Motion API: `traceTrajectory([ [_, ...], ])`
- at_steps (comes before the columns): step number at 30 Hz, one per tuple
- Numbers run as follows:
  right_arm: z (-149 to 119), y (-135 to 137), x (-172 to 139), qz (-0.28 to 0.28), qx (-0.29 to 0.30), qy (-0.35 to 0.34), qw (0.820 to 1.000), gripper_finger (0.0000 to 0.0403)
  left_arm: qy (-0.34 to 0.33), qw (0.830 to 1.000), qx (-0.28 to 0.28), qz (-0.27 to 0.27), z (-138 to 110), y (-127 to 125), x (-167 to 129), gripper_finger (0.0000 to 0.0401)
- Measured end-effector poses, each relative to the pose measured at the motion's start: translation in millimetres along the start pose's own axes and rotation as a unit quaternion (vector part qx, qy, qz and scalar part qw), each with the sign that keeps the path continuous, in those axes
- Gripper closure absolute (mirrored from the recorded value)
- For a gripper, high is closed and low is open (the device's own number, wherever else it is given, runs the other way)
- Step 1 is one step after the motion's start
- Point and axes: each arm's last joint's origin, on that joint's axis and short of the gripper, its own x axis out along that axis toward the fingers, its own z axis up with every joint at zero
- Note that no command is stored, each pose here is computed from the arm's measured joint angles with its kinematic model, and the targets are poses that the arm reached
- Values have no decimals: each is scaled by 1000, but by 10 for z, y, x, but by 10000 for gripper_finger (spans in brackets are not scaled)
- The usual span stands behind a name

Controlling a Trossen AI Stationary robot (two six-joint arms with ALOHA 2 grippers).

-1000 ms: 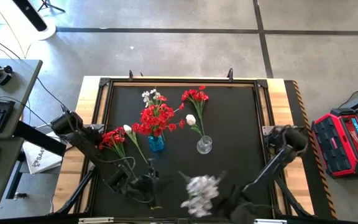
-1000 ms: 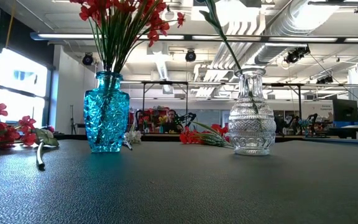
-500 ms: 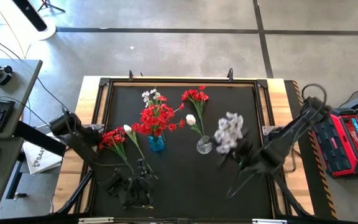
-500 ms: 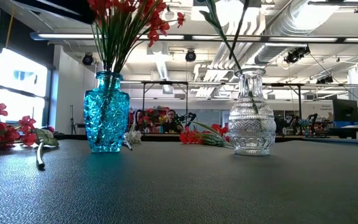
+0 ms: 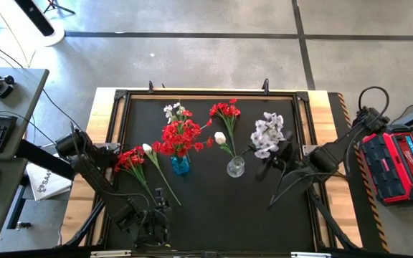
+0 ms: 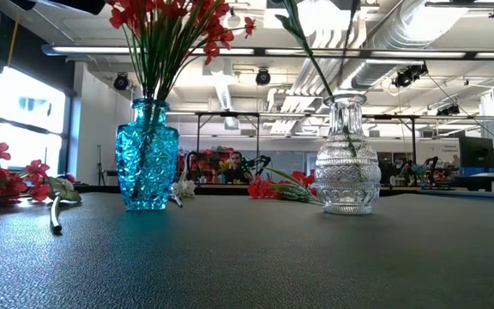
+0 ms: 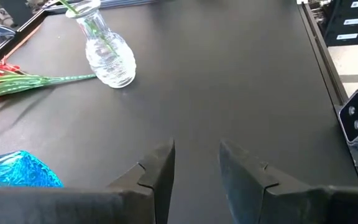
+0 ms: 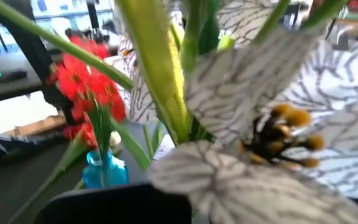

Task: Sort flowers into vase by color
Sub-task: Put the white flowers into the transparent vase, then put the white flower into the transparent vase

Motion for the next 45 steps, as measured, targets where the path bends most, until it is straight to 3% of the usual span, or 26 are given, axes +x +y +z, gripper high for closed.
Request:
traceTrajectory([
  [7,-184,3,154,-10,-2,68,998,403,0,1000,0,0,0,1,0,288],
  [15,-398,135,428,-24,-50,124,991,393,0,1000,-1,0,0,0,-2,288],
  [21,-349,14,557,43,-21,243,969,293,-9,1000,-4,-13,68,-41,-75,288],
  [25,-220,-103,527,100,18,314,944,210,-22,999,13,-32,196,-118,-188,288],
  [28,-139,-158,442,123,43,342,931,170,-32,998,23,-48,299,-184,-310,288],
  [32,-102,-206,268,103,41,352,929,152,-15,998,22,-58,374,-228,-533,288],
  [37,-226,-164,37,58,34,314,947,157,88,994,-53,-45,272,-133,-745,288],
  [40,-398,-80,-87,51,44,274,959,162,152,983,-105,0,99,-26,-787,288],
  [45,-811,197,-162,80,73,203,973,167,170,961,-187,115,-207,206,-658,288],
])
